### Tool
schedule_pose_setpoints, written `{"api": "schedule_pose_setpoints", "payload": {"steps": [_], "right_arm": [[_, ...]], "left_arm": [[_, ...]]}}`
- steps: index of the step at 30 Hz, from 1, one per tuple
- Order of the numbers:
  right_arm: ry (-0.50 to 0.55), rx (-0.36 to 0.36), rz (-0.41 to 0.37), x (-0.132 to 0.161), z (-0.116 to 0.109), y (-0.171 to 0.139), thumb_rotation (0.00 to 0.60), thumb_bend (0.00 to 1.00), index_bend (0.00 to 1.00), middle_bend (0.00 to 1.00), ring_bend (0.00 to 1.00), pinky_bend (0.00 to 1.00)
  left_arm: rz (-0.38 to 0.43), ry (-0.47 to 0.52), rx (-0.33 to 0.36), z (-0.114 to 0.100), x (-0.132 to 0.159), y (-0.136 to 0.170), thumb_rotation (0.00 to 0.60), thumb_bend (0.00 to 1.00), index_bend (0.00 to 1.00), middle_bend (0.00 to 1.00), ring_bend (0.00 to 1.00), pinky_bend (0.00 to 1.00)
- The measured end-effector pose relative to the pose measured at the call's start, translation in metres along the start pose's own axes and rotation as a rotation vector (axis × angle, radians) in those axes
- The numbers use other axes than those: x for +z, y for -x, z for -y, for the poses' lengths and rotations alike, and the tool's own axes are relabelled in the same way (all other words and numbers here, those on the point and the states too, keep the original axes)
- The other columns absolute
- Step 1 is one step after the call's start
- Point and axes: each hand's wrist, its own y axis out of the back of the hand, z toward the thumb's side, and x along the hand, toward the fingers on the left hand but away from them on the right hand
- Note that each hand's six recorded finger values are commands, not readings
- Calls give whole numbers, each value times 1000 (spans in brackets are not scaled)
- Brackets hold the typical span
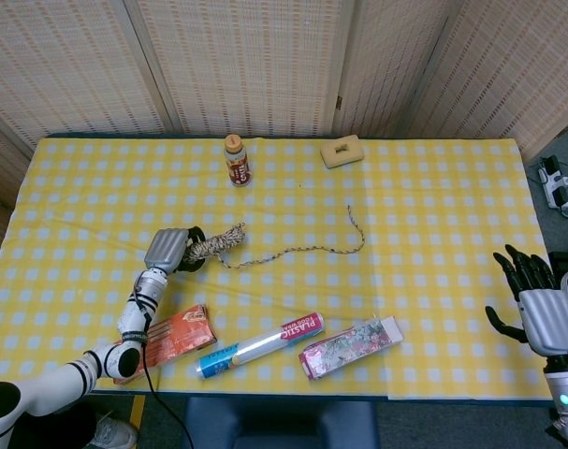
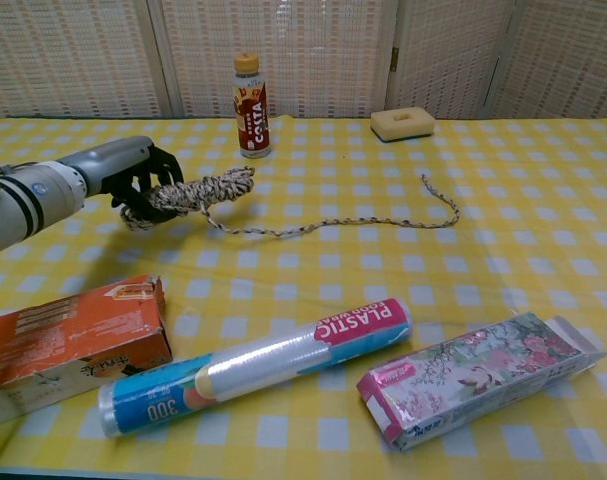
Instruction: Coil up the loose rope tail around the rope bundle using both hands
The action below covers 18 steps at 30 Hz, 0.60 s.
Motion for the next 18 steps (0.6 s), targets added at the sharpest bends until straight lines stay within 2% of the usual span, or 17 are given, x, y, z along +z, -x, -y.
{"api": "schedule_pose_setpoints", "payload": {"steps": [3, 5, 12, 18], "right_arm": [[5, 4, -58, 18, 3, 20, 600, 395, 402, 102, 80, 0], [1, 13, -94, 29, 7, 34, 600, 395, 431, 116, 83, 0], [-5, 92, -211, 81, 35, 91, 600, 396, 434, 122, 81, 0], [-25, 164, -255, 116, 66, 124, 600, 395, 434, 122, 80, 0]], "left_arm": [[33, 16, 6, -6, 2, 9, 600, 670, 784, 753, 725, 784], [44, 25, 2, -8, 2, 14, 600, 673, 784, 753, 725, 784], [60, 30, -22, -9, -2, 32, 600, 673, 784, 753, 724, 784], [60, 31, -23, -9, -4, 36, 600, 672, 784, 753, 723, 784]]}}
